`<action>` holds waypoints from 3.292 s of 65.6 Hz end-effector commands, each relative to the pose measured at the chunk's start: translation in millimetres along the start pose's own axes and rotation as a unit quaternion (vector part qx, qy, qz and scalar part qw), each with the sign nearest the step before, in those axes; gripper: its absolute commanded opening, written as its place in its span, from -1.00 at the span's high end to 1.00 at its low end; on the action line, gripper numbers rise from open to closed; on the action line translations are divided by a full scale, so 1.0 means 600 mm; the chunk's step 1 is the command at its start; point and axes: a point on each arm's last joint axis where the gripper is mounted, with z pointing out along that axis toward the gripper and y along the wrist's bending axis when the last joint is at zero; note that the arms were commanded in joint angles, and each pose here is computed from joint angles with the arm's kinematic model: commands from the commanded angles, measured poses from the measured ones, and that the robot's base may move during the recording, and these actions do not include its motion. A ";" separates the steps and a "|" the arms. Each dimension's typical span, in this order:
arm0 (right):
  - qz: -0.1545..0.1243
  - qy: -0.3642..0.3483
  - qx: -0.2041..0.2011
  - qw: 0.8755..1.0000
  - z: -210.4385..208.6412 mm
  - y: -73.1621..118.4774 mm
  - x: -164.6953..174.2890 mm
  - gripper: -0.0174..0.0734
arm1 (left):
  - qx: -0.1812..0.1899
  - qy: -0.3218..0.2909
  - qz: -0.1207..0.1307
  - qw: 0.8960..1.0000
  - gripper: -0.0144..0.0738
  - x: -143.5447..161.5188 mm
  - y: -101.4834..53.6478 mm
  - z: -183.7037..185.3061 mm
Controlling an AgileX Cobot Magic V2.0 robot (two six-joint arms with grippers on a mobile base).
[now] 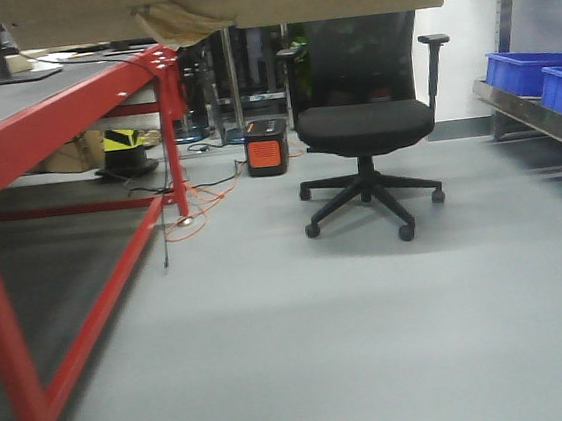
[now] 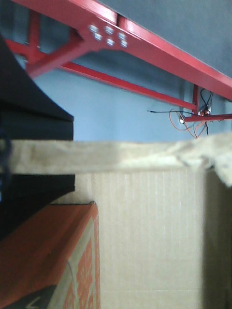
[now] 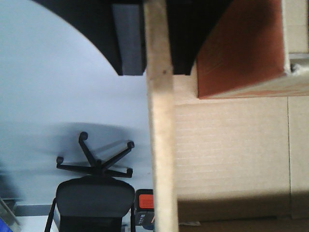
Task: Stack two boxes on right shelf middle
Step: 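Drive the base away from the workbench carrying the boxes, then drive the base to the steel shelf rack with blue bins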
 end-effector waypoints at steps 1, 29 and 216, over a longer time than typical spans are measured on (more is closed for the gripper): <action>-0.008 -0.043 0.006 0.999 -0.015 -0.008 -0.020 0.95 | -0.012 -0.028 0.001 1.000 0.93 -0.014 0.012 -0.013; -0.008 -0.044 0.006 0.999 -0.015 -0.008 -0.020 0.95 | -0.011 -0.030 0.001 0.999 0.93 -0.014 0.012 -0.013; -0.008 -0.046 0.004 0.999 -0.015 -0.008 -0.021 0.95 | -0.030 -0.044 0.014 0.999 0.93 -0.019 0.017 -0.014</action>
